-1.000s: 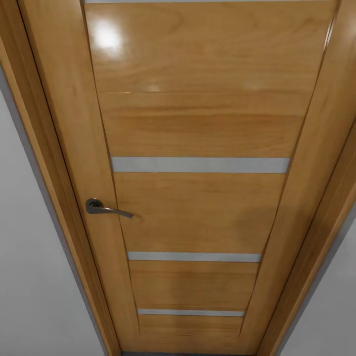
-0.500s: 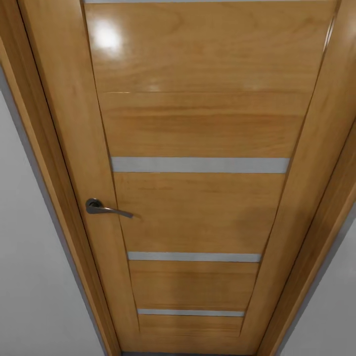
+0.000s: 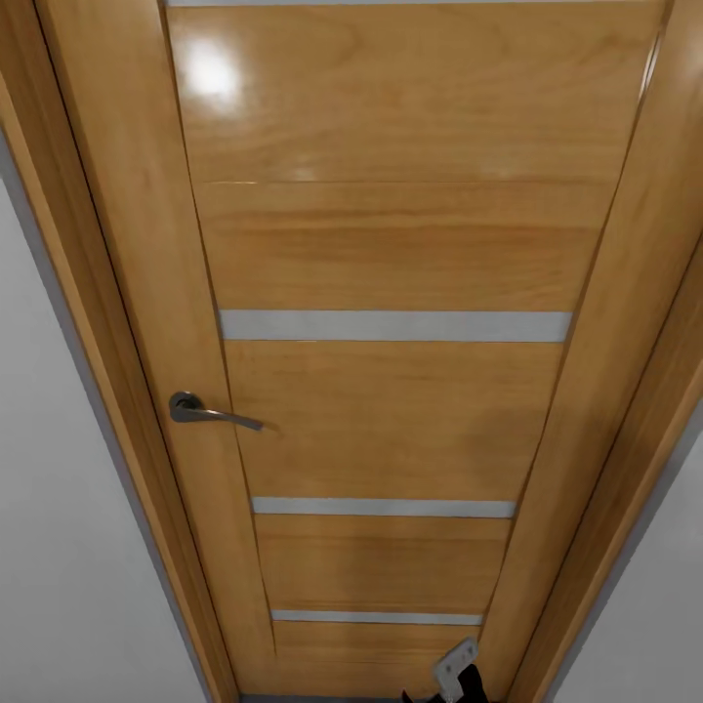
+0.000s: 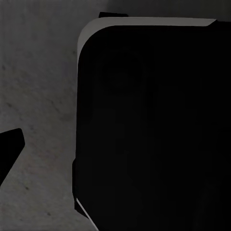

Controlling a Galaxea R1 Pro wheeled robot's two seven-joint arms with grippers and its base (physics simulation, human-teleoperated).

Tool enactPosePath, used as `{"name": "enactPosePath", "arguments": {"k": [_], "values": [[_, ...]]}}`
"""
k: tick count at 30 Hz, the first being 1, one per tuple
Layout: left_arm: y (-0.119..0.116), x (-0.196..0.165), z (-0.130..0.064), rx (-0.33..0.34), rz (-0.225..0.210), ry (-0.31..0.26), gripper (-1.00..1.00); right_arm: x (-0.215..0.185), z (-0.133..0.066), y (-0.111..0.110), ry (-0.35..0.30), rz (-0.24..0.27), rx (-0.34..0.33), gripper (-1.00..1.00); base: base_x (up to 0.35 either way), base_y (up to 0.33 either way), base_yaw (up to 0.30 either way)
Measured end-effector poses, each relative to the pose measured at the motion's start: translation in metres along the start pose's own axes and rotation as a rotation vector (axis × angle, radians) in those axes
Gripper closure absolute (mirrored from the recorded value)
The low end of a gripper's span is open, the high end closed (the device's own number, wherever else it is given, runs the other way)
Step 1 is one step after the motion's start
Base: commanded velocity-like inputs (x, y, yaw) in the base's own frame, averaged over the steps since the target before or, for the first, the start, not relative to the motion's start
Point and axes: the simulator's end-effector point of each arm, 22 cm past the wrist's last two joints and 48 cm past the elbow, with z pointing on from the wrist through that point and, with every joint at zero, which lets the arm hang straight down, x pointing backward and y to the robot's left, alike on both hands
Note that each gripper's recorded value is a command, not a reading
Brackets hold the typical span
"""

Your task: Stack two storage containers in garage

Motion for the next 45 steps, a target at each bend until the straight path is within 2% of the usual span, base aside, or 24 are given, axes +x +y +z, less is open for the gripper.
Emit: {"name": "enactPosePath", "arguments": {"k": [7, 15, 19, 20, 23, 31, 35, 37, 45], "values": [[0.0, 0.0, 0.0, 0.0, 0.0, 0.0, -1.0, -0.023, -0.003, -0.006, -0.05, -0.066, 0.027, -1.0, 0.0, 0.0, 0.0], [0.0, 0.0, 0.0, 0.0, 0.0, 0.0, -1.0, -0.045, -0.003, -0.012, -0.09, -0.093, 0.045, -1.0, 0.0, 0.0, 0.0], [0.0, 0.0, 0.0, 0.0, 0.0, 0.0, -1.0, -0.08, 0.001, -0.025, -0.11, -0.106, 0.068, -1.0, 0.0, 0.0, 0.0], [0.0, 0.0, 0.0, 0.0, 0.0, 0.0, -1.0, -0.111, 0.006, -0.042, -0.128, -0.121, 0.094, -1.0, 0.0, 0.0, 0.0], [0.0, 0.0, 0.0, 0.0, 0.0, 0.0, -1.0, -0.141, 0.01, -0.056, -0.157, -0.13, 0.118, -1.0, 0.0, 0.0, 0.0], [0.0, 0.0, 0.0, 0.0, 0.0, 0.0, -1.0, -0.183, 0.014, -0.083, -0.172, -0.148, 0.164, -1.0, 0.0, 0.0, 0.0], [0.0, 0.0, 0.0, 0.0, 0.0, 0.0, -1.0, -0.191, 0.022, -0.087, -0.139, -0.14, 0.17, -1.0, 0.0, 0.0, 0.0], [0.0, 0.0, 0.0, 0.0, -0.001, 0.0, -1.0, -0.201, 0.032, -0.085, -0.129, -0.139, 0.17, -1.0, 0.0, 0.0, 0.0], [0.0, 0.0, 0.0, 0.0, 0.0, 0.0, -1.0, -0.227, 0.051, -0.084, -0.117, -0.129, 0.191, -1.0, 0.0, 0.0, 0.0]]}}
